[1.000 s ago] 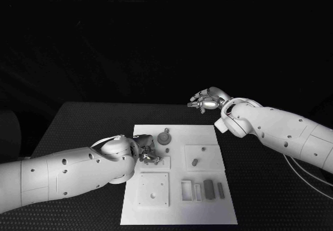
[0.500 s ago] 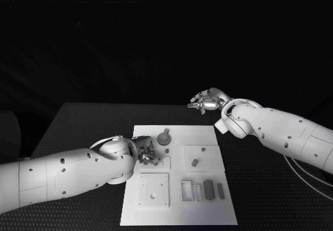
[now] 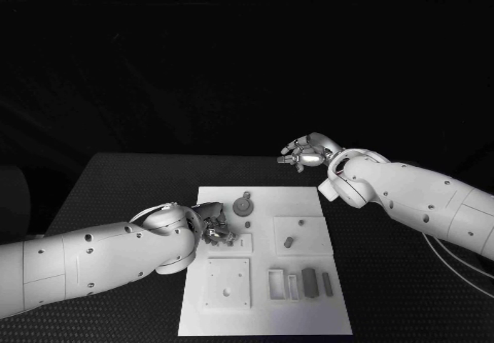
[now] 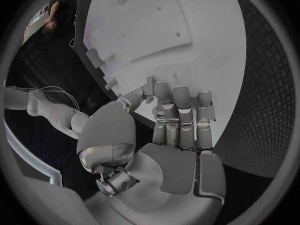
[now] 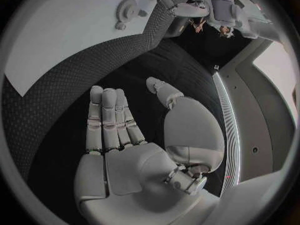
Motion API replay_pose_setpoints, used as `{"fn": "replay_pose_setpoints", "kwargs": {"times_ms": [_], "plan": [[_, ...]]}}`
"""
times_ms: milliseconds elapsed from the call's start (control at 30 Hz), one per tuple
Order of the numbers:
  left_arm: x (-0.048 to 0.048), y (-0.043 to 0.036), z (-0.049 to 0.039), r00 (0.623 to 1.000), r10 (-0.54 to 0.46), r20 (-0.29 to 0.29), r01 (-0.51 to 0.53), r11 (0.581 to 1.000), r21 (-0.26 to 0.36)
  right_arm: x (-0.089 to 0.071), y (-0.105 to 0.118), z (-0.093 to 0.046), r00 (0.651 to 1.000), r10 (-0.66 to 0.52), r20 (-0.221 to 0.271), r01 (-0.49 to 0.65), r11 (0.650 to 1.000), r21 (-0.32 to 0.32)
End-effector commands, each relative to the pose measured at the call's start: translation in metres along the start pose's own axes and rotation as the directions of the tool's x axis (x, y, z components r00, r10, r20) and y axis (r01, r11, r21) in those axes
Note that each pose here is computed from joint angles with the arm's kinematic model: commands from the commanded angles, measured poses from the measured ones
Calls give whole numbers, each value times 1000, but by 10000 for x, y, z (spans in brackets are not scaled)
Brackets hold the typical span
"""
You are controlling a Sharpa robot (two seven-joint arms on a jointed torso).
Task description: Assemble the parts on the task board
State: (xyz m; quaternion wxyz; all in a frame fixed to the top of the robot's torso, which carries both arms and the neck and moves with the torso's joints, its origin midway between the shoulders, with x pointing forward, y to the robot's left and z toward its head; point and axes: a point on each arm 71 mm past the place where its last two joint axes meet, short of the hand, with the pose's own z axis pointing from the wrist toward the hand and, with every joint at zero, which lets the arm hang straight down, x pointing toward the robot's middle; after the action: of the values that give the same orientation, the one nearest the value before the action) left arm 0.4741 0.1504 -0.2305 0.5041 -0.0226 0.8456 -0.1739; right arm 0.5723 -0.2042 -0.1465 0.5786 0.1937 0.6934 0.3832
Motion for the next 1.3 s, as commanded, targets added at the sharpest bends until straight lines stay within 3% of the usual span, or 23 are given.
{"fn": "replay_pose_setpoints", "kwargs": {"times_ms": [33, 267, 500, 667, 733, 933, 1033, 1167, 1300], "plan": [[-12, -5, -6, 997, -77, 7, 77, 997, 17, 46, 21, -17, 999, -28, -31, 27, 999, -18], [-42, 21, -20, 972, -236, -10, 236, 971, 23, 90, 37, -69, 997, -46, -56, 44, 999, -28], [-147, 90, -23, 886, -465, -2, 464, 885, 25, 164, 52, -144, 993, -67, -98, 63, 997, -38], [-250, 140, -29, 849, -525, 61, 524, 851, 40, 252, 75, -207, 988, -68, -141, 62, 997, -46], [-277, 161, -34, 819, -569, 80, 567, 822, 47, 305, 88, -237, 984, -70, -166, 62, 997, -50], [-334, 207, -36, 678, -725, 117, 719, 688, 96, 459, 95, -369, 974, -55, -221, 42, 997, -59], [-357, 225, -44, 633, -764, 126, 754, 645, 125, 538, 102, -406, 965, -27, -260, 15, 999, -48], [-371, 216, -53, 611, -781, 126, 766, 624, 153, 624, 102, -456, 952, -12, -304, 0, 999, -39], [-377, 199, -61, 621, -773, 126, 754, 634, 172, 754, 136, -510, 936, -3, -353, -14, 999, -45]]}}
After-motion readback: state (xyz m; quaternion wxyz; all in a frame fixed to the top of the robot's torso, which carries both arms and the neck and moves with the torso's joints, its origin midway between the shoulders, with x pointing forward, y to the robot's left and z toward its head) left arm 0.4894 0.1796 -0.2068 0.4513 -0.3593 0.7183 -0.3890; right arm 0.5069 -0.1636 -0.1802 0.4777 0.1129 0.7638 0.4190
